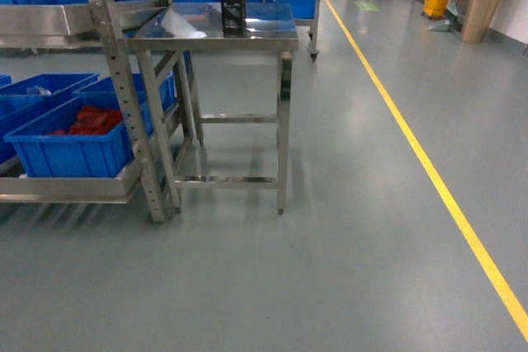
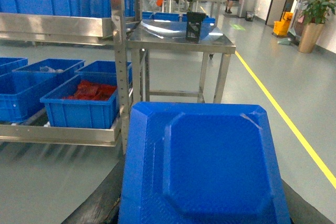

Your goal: Sort blue parts and orange caps into right shelf containers

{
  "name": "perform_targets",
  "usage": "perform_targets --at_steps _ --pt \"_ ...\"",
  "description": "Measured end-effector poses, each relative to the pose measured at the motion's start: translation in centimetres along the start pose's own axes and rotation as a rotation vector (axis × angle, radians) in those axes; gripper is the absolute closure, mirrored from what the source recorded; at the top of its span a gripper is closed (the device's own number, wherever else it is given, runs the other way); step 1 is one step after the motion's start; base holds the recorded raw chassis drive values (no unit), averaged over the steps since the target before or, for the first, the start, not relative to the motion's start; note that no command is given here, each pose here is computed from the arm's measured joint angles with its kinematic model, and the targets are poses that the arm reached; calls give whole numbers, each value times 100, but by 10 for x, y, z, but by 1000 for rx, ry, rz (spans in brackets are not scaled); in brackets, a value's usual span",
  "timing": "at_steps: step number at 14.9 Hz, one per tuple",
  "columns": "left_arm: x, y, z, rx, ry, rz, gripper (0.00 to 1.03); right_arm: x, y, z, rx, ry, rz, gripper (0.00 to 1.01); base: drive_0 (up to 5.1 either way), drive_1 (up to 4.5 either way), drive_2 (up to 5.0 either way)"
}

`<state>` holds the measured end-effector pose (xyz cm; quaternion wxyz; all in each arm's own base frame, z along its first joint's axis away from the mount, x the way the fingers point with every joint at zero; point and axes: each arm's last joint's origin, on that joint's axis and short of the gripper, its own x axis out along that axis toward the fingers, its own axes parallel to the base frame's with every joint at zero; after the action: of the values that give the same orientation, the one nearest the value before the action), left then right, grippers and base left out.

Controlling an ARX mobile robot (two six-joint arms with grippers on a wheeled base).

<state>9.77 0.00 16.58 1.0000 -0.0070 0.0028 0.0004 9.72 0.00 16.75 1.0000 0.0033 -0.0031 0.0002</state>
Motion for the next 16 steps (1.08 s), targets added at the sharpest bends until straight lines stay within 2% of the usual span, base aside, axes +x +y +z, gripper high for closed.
perform_targets --at_steps 16 --pt "0 0 0 0 0 1 60 0 0 0 0 -2 0 57 -3 420 -426"
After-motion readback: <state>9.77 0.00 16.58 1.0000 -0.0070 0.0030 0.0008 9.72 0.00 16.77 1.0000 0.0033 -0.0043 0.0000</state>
